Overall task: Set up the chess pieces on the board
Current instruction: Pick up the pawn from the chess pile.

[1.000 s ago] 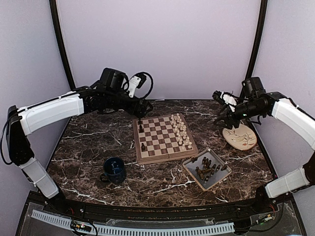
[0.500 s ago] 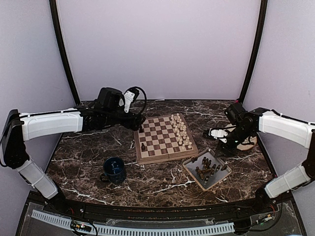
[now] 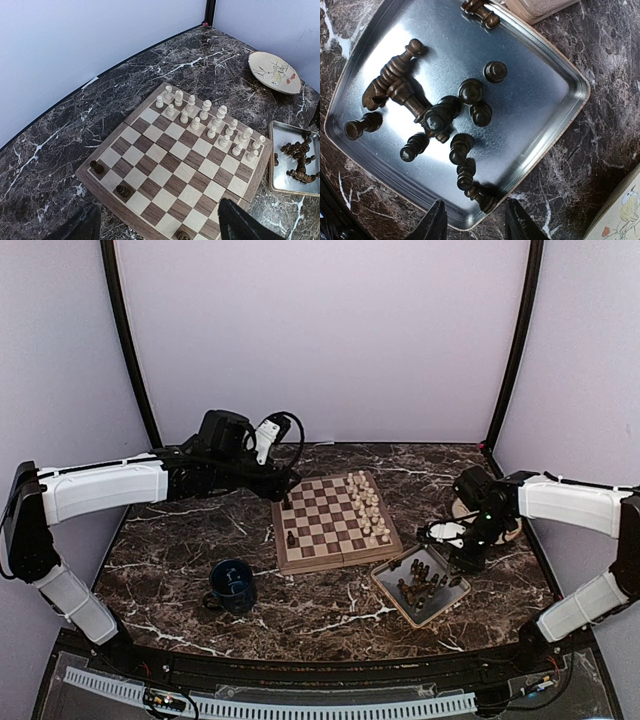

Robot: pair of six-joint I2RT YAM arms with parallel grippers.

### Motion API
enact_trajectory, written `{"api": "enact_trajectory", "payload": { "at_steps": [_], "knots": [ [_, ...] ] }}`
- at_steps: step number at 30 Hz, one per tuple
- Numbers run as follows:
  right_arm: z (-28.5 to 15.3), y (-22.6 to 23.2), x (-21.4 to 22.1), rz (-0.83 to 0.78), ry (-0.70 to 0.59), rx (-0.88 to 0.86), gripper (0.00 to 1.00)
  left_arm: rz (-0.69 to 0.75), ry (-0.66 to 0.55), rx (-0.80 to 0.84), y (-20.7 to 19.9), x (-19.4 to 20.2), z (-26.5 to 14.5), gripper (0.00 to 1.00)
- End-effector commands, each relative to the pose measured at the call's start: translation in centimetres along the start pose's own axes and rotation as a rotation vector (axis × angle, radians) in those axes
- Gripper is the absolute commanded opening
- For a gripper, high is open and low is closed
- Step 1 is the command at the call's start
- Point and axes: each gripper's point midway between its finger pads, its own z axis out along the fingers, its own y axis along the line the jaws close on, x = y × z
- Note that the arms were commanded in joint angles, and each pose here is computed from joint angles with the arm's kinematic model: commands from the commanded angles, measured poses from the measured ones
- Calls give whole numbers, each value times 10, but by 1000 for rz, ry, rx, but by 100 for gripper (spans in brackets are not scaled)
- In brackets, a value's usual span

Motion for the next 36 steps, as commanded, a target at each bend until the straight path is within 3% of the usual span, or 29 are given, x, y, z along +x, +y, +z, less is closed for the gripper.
{"api": "enact_trajectory", "payload": {
  "at_steps": [1, 9, 25, 36],
  "knots": [
    [12, 4, -1, 11, 7, -37, 41, 2, -9, 24, -5, -9, -7, 84],
    [26, 3, -2, 24, 12, -62, 38, 0, -5, 20, -4, -8, -6, 84],
    [28, 16, 0, 33, 33, -147, 0, 0, 22, 38, -8, -3, -1, 84],
    [1, 28, -5, 20, 28, -213, 0, -1, 40, 67, -13, -1, 1, 83]
  ]
}}
